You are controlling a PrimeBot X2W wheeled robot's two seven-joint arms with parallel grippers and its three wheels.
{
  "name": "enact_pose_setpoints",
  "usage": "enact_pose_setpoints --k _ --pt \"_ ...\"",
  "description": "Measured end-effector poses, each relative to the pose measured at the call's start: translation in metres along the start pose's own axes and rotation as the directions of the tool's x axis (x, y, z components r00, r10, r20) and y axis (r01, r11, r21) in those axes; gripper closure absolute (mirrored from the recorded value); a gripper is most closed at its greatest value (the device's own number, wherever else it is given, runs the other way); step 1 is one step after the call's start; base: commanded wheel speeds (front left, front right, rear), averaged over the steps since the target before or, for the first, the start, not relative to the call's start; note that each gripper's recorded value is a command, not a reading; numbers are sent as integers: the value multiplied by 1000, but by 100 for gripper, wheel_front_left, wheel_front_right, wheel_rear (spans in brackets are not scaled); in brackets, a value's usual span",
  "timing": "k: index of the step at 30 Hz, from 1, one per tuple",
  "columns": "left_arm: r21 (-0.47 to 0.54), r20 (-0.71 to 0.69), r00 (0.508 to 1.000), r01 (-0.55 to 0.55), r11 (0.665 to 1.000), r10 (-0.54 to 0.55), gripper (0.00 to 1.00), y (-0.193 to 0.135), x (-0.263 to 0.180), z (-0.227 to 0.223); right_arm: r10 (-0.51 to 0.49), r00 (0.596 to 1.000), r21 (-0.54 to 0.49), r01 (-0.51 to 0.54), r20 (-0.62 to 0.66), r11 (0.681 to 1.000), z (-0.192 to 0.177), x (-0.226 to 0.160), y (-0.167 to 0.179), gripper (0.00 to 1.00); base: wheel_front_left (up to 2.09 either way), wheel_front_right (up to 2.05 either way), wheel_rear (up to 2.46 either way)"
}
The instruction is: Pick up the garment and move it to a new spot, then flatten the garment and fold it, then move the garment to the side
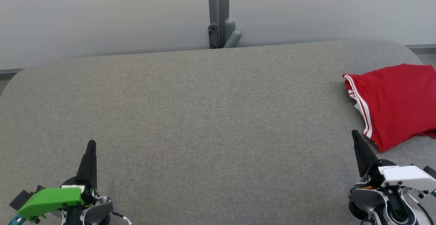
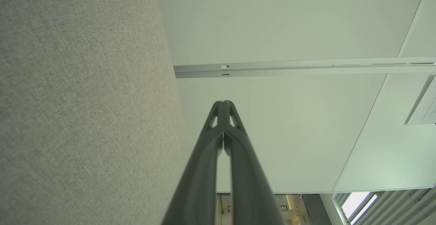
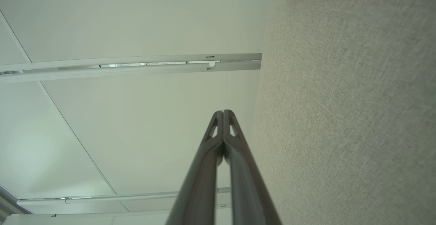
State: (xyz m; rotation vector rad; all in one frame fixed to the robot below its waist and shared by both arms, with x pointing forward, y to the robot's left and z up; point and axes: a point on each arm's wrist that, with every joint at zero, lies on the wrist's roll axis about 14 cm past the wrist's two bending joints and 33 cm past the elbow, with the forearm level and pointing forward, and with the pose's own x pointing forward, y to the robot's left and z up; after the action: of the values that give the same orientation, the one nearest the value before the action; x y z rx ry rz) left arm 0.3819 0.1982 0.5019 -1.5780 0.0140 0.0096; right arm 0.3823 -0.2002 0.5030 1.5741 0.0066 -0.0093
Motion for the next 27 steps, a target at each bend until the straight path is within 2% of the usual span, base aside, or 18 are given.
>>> enact_pose_setpoints --k 27 --pt "0 0 1000 0 1000 0 100 0 0 0 0 1000 0 0 0 1000 0 0 0 100 0 0 0"
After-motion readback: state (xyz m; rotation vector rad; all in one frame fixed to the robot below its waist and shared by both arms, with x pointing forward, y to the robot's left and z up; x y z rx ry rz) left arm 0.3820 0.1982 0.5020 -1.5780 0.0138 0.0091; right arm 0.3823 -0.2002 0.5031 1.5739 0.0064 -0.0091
